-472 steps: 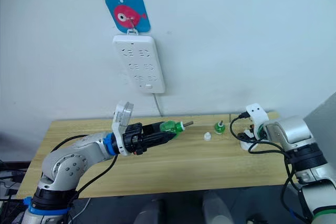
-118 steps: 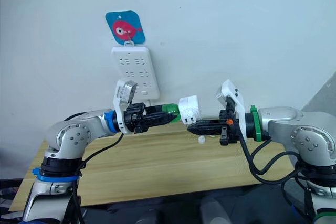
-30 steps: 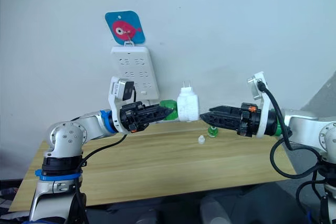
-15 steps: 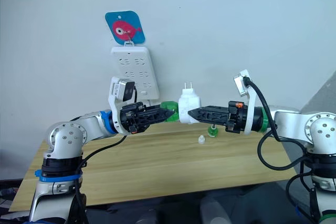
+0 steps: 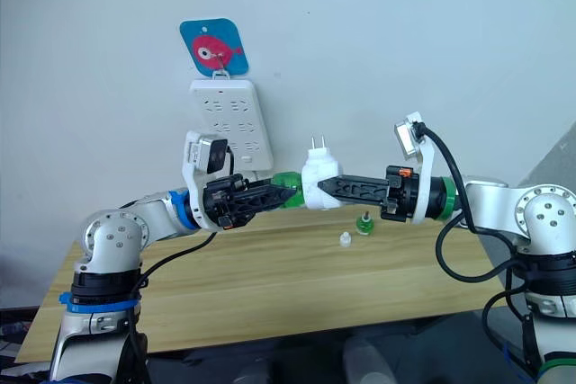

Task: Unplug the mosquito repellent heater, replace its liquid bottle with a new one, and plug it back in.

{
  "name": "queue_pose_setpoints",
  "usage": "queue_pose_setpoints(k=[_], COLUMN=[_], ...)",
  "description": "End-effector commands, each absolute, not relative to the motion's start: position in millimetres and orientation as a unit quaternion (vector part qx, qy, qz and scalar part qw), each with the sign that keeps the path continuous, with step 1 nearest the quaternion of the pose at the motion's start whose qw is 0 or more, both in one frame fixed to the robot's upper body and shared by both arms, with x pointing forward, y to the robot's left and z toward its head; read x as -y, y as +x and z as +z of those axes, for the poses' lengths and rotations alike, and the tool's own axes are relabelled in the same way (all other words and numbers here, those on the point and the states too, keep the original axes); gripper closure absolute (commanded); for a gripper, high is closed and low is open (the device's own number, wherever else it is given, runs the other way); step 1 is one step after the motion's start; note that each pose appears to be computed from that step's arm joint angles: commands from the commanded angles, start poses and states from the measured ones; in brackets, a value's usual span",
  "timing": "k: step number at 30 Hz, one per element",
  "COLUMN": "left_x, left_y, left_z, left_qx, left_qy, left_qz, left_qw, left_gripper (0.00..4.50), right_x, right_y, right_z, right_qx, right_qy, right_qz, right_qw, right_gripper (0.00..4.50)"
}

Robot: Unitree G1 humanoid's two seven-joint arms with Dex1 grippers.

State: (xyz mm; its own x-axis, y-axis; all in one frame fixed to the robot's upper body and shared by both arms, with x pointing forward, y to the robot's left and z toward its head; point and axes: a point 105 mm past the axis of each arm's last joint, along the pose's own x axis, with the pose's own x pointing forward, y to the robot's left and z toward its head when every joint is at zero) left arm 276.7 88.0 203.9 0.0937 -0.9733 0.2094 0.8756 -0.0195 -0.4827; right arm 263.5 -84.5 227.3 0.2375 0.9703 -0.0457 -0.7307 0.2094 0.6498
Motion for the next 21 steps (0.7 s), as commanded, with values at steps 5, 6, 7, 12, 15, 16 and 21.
queue_pose_setpoints(k=[5,6,7,12,15,16,21], left_x=[-86,-86,-87,-93,-97,-98,-104], left_y=[277,278,278,278,275,275,276], left_z=[208,208,207,203,198,194,180], left_qx=[-0.102,-0.102,-0.102,-0.111,-0.127,-0.133,-0.142], left_qy=[-0.234,-0.230,-0.226,-0.194,-0.150,-0.120,0.048], left_qz=[-0.672,-0.670,-0.669,-0.666,-0.666,-0.667,-0.663], left_qw=[0.695,0.698,0.701,0.712,0.719,0.723,0.733], left_gripper=[1.20,0.92,0.56,0.00,0.00,0.00,0.00], right_x=[79,80,80,82,84,85,91], right_y=[259,259,260,263,266,267,272], right_z=[240,240,240,240,238,237,234], right_qx=[-0.209,-0.208,-0.207,-0.202,-0.201,-0.200,-0.199], right_qy=[0.264,0.264,0.264,0.263,0.249,0.241,0.179], right_qz=[0.593,0.592,0.592,0.585,0.577,0.573,0.556], right_qw=[0.732,0.732,0.733,0.740,0.751,0.757,0.787], right_gripper=[1.53,1.53,1.53,1.53,1.53,1.53,1.53])
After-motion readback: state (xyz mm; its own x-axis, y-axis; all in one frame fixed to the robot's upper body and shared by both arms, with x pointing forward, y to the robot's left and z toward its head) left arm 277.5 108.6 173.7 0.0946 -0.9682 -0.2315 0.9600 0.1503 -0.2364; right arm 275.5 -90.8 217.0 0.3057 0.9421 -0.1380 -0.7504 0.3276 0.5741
